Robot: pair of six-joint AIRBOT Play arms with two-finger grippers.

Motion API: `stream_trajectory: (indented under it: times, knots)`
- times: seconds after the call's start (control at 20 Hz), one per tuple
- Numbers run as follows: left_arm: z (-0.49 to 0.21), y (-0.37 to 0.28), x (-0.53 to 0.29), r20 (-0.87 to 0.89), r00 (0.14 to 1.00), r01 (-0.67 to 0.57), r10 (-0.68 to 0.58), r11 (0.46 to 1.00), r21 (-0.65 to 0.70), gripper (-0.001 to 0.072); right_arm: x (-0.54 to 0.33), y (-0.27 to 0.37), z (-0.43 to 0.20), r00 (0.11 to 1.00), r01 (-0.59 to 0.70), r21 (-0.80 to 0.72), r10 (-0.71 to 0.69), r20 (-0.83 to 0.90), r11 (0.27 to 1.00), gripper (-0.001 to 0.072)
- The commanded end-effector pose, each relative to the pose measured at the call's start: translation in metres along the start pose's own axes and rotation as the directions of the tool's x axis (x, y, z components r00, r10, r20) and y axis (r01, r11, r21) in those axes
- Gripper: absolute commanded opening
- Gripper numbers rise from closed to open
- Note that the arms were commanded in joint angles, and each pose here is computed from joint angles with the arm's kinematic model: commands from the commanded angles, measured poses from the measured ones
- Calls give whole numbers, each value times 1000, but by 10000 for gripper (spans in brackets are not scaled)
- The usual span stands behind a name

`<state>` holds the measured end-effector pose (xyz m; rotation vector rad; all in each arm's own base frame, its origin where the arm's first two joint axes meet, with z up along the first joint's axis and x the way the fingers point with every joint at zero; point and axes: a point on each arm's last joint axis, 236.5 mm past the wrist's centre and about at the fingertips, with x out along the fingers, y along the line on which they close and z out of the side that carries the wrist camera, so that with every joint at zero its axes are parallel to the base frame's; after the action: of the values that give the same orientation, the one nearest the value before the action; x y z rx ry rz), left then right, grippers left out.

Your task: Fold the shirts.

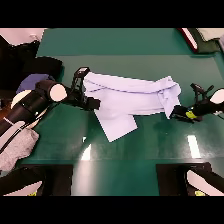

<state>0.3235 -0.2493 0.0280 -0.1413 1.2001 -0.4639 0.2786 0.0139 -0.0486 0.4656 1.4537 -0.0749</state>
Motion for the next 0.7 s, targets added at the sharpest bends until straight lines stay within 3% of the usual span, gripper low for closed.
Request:
stream_trajectory:
  times: [0.0,0.2,0.45,0.55,0.6,0.65]
  knots:
    - [-3,1,-1,-12,1000,-4,4,1000,4,27,13,2,5,998,-47,89,43,44,995,537]
    - [-3,0,-1,-12,1000,-1,1,1000,2,28,12,11,23,990,-88,114,74,121,990,534]
    - [-3,0,-1,-14,1000,-1,1,1000,2,28,30,18,23,990,-127,172,115,80,977,518]
    - [-5,0,-1,-22,1000,-3,3,1000,2,27,34,16,26,990,-125,178,112,82,976,430]
    - [-7,1,-1,-31,1000,-6,6,1000,2,28,32,17,30,989,-128,176,112,102,976,425]
    - [-8,1,-1,-35,999,-6,7,1000,3,27,29,17,33,986,-130,169,111,121,977,281]
